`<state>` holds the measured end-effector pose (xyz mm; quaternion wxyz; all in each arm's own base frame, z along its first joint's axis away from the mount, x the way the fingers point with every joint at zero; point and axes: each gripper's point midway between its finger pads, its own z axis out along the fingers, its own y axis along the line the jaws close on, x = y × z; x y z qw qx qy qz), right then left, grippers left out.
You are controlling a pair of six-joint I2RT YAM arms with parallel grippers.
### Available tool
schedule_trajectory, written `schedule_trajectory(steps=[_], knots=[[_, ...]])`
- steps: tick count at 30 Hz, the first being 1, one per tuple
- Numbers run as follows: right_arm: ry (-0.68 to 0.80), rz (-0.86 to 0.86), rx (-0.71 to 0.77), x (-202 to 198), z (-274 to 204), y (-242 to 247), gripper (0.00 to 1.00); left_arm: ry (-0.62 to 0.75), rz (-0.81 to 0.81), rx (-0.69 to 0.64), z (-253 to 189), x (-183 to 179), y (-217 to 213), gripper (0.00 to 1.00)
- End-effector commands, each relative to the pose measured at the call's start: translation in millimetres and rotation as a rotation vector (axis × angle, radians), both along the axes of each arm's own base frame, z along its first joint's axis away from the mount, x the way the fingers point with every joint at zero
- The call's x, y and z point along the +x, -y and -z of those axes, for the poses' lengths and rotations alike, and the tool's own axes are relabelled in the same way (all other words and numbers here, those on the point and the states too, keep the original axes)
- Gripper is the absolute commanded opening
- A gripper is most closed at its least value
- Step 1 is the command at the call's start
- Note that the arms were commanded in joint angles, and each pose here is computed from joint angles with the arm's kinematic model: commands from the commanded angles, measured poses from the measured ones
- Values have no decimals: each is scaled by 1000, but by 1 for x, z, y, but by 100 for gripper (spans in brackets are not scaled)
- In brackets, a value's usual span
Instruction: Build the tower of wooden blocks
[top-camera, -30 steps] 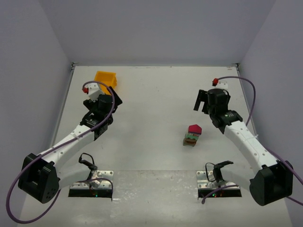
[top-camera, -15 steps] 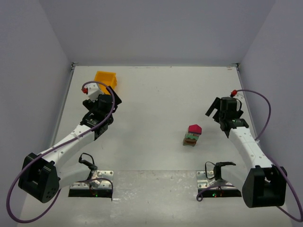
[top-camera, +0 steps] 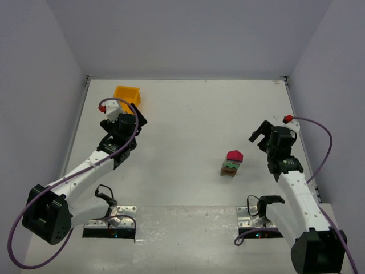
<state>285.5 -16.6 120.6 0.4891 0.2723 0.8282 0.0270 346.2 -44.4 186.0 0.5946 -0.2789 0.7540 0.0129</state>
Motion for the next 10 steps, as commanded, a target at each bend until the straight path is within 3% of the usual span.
schedule_trajectory(steps=[1,10], knots=[[97,48,24,5,-14,4,99,48,34,-24,-12,6,10,100],[96,60,37,3,-12,4,99,50,38,-25,-12,7,11,100]])
